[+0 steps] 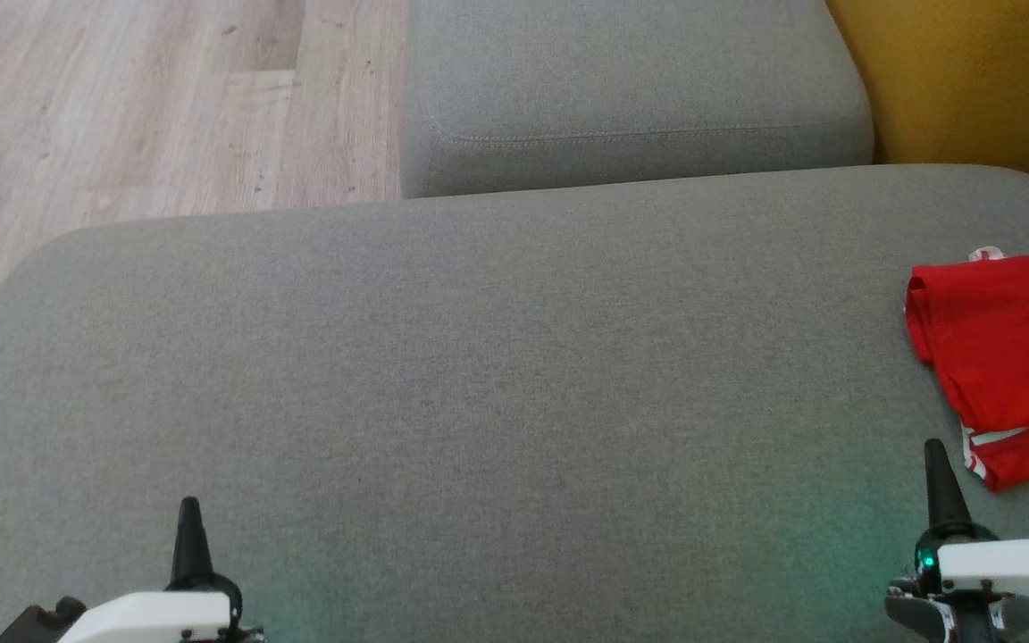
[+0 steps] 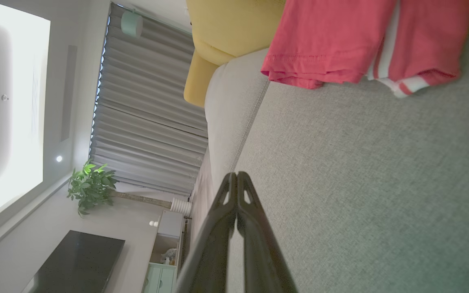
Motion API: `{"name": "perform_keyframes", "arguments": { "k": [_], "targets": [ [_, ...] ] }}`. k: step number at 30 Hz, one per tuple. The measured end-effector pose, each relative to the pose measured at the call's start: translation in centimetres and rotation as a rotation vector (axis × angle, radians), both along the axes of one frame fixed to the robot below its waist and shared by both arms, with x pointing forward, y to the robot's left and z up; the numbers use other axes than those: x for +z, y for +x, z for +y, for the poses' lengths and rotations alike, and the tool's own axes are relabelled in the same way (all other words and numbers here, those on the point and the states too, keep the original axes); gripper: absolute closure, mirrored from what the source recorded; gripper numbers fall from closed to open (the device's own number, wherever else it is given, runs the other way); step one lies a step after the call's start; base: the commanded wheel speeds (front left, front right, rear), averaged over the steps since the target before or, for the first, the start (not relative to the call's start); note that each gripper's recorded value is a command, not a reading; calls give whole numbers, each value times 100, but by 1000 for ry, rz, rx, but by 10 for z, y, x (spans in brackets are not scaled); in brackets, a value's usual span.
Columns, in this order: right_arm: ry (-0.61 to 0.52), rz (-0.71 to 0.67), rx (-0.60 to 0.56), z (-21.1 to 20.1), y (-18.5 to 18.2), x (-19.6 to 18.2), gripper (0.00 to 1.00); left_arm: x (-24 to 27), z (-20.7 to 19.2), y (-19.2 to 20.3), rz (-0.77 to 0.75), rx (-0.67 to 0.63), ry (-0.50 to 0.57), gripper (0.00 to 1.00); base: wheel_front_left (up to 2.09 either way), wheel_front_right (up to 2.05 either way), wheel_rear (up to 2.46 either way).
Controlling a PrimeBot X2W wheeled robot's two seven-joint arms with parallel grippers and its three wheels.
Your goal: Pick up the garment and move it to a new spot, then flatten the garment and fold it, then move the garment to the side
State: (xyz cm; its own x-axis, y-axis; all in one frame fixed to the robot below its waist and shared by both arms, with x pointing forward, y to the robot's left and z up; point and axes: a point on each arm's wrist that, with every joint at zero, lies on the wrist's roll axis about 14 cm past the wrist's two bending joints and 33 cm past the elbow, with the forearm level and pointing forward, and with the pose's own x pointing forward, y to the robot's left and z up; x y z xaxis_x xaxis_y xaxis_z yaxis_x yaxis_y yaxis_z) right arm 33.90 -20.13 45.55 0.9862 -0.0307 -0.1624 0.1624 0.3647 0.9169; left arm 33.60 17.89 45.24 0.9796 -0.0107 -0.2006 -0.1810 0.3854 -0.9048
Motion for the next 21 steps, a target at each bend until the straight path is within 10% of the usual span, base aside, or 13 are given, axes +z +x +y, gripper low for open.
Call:
{"name": "perform_keyframes", "arguments": {
  "k": [21],
  "targets": [
    [246, -47, -35, -4, 23, 13, 100, 15, 4, 25, -55, 25, -262, 100, 0, 0, 0]
  ]
}}
